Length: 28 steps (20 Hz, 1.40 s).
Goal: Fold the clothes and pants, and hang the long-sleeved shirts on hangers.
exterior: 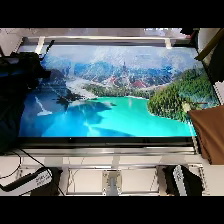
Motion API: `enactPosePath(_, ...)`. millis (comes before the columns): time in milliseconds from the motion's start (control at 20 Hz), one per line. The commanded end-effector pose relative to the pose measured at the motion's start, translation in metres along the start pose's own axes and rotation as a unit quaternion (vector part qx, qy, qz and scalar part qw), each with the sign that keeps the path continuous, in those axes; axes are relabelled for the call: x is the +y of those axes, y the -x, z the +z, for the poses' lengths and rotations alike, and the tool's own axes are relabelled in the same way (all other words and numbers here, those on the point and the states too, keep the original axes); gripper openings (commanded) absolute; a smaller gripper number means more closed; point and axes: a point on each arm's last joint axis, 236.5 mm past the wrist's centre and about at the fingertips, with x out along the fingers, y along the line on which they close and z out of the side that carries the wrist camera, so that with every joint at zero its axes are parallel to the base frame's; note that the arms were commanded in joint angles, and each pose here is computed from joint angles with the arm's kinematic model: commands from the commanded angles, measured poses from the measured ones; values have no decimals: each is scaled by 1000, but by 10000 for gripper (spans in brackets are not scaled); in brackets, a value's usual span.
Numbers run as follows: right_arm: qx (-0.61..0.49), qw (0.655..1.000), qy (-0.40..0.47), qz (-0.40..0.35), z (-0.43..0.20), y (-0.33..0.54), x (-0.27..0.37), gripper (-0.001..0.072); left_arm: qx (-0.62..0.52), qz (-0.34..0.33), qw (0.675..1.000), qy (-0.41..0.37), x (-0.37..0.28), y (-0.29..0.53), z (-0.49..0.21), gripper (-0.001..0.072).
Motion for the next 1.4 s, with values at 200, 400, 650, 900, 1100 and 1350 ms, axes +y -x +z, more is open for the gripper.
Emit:
enactPosePath(200,62,997,23,-26,-29,2,-13,233,156,315,922,161,240,118,-119,543)
enactPosePath(400,129,991,32,-25,-57,2,-18,234,92,253,873,406,277,137,-189,605)
enactPosePath(650,140,989,30,-22,-59,-5,-24,406,112,112,864,477,242,90,-248,709)
enactPosePath(900,140,990,20,10,-59,-6,-9,406,131,114,898,404,242,37,-247,706)
enactPosePath(1100,137,990,13,37,-57,-5,4,405,197,144,912,331,238,15,-269,290)
enactPosePath(1350,136,990,12,37,-57,-5,4,405,215,170,913,301,247,36,-271,658)
